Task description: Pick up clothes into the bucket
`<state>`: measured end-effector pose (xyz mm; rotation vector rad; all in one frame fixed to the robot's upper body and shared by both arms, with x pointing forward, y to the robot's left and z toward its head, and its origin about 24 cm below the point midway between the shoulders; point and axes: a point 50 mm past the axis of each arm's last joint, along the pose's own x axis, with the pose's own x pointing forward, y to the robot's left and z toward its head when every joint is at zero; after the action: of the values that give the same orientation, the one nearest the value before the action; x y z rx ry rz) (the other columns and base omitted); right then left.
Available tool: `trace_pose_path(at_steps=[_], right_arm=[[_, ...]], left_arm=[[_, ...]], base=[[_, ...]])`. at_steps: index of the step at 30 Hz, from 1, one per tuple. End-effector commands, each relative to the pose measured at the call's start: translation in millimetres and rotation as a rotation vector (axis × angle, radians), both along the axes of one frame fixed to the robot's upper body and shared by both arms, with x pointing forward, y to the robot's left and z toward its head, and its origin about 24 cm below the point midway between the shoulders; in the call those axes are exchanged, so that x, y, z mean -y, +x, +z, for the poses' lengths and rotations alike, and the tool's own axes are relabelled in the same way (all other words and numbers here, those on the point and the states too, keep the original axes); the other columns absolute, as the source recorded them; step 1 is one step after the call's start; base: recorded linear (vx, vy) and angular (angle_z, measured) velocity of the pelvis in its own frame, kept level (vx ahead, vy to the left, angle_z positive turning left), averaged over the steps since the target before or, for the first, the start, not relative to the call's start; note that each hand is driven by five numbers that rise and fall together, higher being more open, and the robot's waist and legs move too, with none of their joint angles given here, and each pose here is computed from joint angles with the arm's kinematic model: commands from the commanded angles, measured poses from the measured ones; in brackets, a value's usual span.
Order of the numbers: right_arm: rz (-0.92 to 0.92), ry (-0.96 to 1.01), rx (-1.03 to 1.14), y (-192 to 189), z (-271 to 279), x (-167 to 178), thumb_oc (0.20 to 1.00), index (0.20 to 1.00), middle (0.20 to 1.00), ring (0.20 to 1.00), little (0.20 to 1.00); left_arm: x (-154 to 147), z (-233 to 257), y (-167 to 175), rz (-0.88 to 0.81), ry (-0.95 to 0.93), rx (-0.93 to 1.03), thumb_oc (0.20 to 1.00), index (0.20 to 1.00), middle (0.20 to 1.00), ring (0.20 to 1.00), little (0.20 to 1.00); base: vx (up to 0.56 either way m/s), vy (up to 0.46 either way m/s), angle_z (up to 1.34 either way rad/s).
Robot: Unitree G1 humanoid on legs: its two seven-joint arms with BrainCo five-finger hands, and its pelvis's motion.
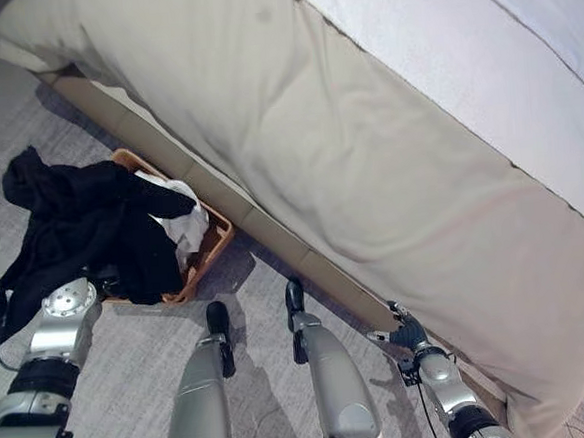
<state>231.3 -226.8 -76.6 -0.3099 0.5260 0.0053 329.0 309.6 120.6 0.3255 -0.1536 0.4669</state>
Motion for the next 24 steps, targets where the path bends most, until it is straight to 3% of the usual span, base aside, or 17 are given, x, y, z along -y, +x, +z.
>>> trace_pose_path(at_steps=[1, 9, 20, 21, 22, 23, 24], right_arm=[[-0.016, 0.024, 0.115, 8.7, 16.2, -0.8, 1.0, 1.0, 1.0, 1.0, 1.0], [-0.042, 0.032, 0.213, 22.9, 34.5, 1.8, 1.0, 1.0, 1.0, 1.0, 1.0], [-0.035, 0.046, 0.244, 24.9, 40.1, 1.4, 1.0, 1.0, 1.0, 1.0, 1.0], [-0.033, 0.047, 0.245, 25.2, 40.6, 0.9, 1.0, 1.0, 1.0, 1.0, 1.0], [-0.029, 0.047, 0.248, 25.6, 41.2, 0.2, 1.0, 1.0, 1.0, 1.0, 1.0], [-0.026, 0.048, 0.251, 26.1, 41.9, -0.4, 1.0, 1.0, 1.0, 1.0, 1.0], [-0.026, 0.048, 0.251, 26.2, 42.0, -0.4, 1.0, 1.0, 1.0, 1.0, 1.0]], left_arm=[[0.1, 55.7, 9.6, 0.006, 0.047, 0.21, 0.2, 0.2, 0.2, 0.2, 0.2], [-8.2, 90.4, 19.6, 0.058, 0.049, 0.272, 0.2, 0.2, 0.2, 0.2, 0.2], [-29.0, 90.7, 20.7, 0.139, -0.009, 0.225, 0.2, 0.2, 0.2, 0.2, 0.2], [-29.4, 89.1, 21.5, 0.143, -0.028, 0.22, 0.266, 0.266, 0.266, 0.266, 0.266], [-29.5, 88.4, 22.0, 0.144, -0.03, 0.214, 0.473, 0.473, 0.473, 0.473, 0.473], [-31.1, 81.3, 22.8, 0.147, -0.057, 0.186, 1.0, 1.0, 1.0, 1.0, 1.0], [-31.2, 81.5, 22.8, 0.147, -0.057, 0.186, 1.0, 1.0, 1.0, 1.0, 1.0]], base=[[-0.05, 0.004, 0.18], [-0.02, -0.002, 0.1], [0.02, -0.002, 0.01], [0.0, 0.0, 0.0], [0.0, 0.0, 0.0], [0.0, 0.0, 0.0], [0.0, 0.0, 0.0]])
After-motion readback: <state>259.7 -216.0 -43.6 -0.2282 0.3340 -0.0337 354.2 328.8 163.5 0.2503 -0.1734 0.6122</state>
